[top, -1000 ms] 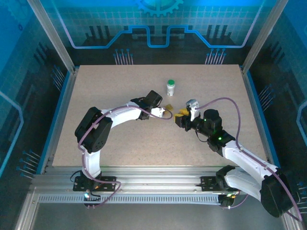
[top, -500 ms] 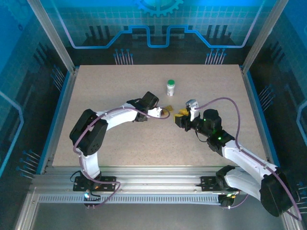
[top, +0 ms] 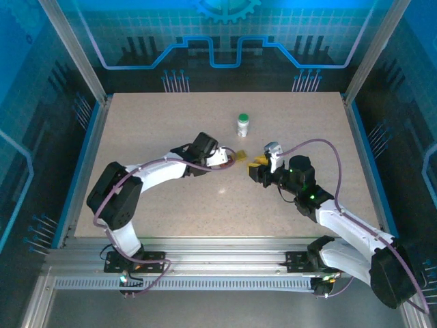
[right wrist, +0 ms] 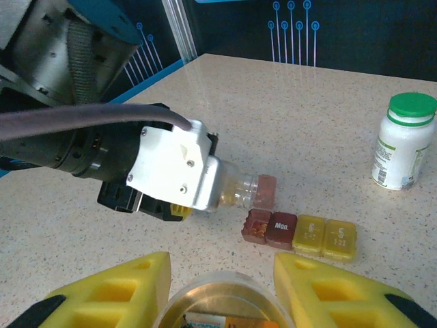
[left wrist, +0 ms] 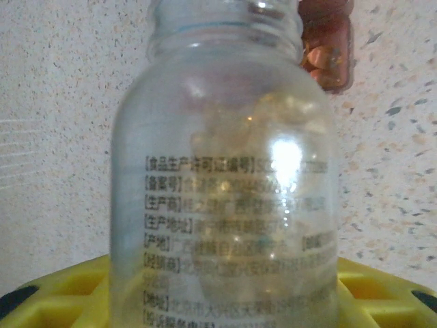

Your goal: Sort the pills into containers

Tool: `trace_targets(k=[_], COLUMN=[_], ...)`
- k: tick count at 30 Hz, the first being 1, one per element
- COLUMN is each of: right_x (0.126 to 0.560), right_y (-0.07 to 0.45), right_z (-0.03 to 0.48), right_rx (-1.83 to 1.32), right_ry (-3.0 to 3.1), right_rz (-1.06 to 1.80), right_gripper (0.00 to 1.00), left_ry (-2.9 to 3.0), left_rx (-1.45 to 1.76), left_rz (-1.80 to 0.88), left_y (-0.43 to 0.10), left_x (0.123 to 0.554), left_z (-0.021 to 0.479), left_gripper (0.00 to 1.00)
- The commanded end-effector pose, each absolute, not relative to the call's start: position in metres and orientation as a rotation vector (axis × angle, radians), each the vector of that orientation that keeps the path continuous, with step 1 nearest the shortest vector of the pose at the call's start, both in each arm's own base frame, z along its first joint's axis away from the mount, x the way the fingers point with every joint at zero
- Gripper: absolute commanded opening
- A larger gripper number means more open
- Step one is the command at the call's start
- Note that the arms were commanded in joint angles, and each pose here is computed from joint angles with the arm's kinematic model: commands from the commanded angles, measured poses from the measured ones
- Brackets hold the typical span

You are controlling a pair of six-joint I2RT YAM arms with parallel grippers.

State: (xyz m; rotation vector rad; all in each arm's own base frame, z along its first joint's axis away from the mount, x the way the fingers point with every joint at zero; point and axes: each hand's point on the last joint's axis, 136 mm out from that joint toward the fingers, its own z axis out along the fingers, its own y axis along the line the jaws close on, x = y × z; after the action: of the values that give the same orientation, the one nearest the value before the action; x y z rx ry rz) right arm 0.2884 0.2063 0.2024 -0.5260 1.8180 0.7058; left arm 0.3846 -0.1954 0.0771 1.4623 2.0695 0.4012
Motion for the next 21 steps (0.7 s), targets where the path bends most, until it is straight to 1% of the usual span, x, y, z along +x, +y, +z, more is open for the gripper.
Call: trace_targets(k=[1, 6, 9, 11, 13, 17, 21], right_x=[0.291, 0.289, 0.283, 0.278, 0.269, 0.248, 0.239], right_y=[0.206, 0.209, 0.213, 0.214, 0.217, 0.227, 0.238], right_z=[0.214, 0.216, 0.228, 0.242, 0.261, 0.302, 0.331], right_rx=[-0.513, -0.528, -0.557, -0.570, -0.596, -0.703, -0.813], right_ry=[1.779, 1.776, 1.740, 1.704, 1.649, 1.500, 1.389], right_rz=[0.727, 0.745, 0.781, 0.800, 0.845, 0.931, 0.951], right_gripper=[0.19, 0.19, 0.19, 0.19, 0.19, 0.19, 0.18], left_ry=[2.005, 1.843, 1.672, 1.519, 1.387, 1.284, 1.236], left_rx=[1.228, 1.018, 0.880, 0.794, 0.744, 0.730, 0.767], left_rz=[0.192, -0.046, -0.288, -0.437, -0.568, -0.730, -0.763], left_y=[-0.211, -0.226, -0.242, -0.248, -0.252, -0.260, -0.270], left_x=[0.385, 0.372, 0.351, 0.333, 0.314, 0.292, 0.277], left_z=[0.113, 0.146, 0.187, 0.222, 0.246, 0.265, 0.267], left_gripper=[0.00, 0.00, 0.00, 0.00, 0.00, 0.00, 0.00])
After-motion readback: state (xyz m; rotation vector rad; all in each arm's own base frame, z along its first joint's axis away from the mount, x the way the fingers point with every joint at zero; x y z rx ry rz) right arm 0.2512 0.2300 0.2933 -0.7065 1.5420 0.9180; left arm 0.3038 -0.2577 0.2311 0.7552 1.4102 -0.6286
